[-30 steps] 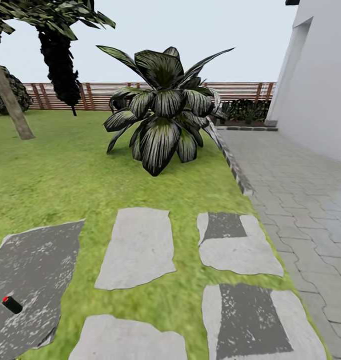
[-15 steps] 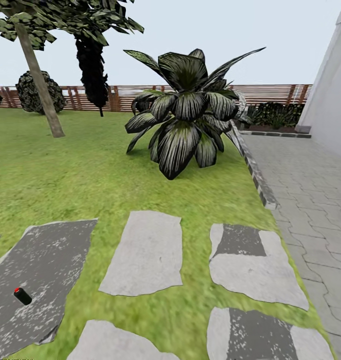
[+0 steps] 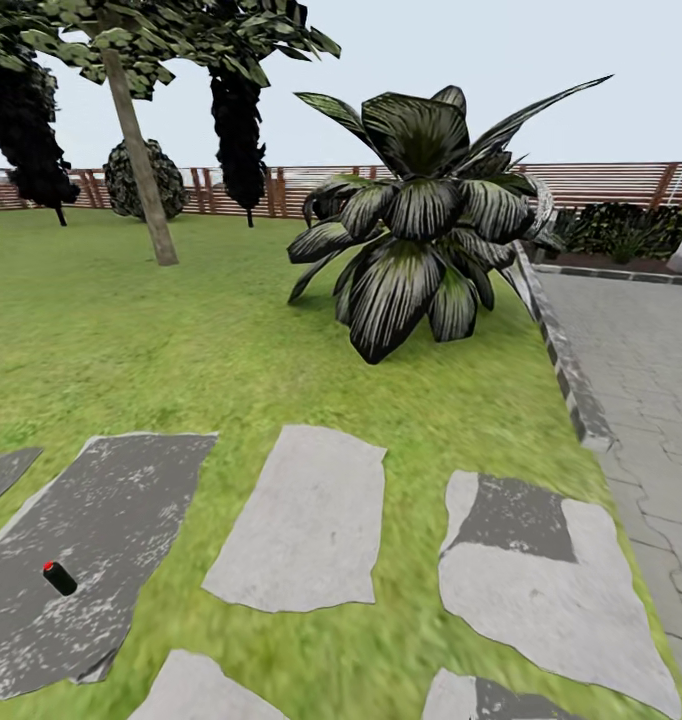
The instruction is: In the garden, pick up the pesticide atomizer on the floor and spray pesticide onto both trees until each tree trunk is fully covered.
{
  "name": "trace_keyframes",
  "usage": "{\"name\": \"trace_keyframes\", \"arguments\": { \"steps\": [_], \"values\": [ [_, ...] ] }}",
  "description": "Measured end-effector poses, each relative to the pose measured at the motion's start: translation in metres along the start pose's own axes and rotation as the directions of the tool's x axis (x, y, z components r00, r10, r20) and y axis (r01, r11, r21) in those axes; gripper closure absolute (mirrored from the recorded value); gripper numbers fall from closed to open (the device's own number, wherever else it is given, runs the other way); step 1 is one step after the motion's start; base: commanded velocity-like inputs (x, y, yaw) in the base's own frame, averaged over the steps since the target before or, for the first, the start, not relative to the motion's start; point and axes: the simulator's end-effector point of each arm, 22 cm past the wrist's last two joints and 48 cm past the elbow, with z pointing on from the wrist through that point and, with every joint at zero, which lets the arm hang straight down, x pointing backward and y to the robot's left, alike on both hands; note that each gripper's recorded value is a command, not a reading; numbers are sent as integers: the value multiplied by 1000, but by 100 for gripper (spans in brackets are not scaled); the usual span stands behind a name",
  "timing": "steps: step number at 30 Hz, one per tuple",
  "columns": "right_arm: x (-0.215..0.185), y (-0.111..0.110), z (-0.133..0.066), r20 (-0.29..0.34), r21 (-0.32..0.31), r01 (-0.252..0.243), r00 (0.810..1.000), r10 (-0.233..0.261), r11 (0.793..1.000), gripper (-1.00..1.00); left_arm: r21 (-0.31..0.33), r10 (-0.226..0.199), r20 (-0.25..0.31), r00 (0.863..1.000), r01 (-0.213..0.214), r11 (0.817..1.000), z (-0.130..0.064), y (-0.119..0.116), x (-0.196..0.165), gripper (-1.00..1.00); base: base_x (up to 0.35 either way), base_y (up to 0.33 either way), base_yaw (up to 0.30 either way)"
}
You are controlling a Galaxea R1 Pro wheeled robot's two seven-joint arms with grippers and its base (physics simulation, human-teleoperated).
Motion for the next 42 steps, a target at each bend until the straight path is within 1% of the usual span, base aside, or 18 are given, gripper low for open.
{"name": "trace_keyframes", "arguments": {
  "steps": [42],
  "values": [
    [0,0,0,0,0,0,1000,0,1000,-100,0,0,1,1000,0,1000,0,0,0,-100,256,-229,278]
  ]
}}
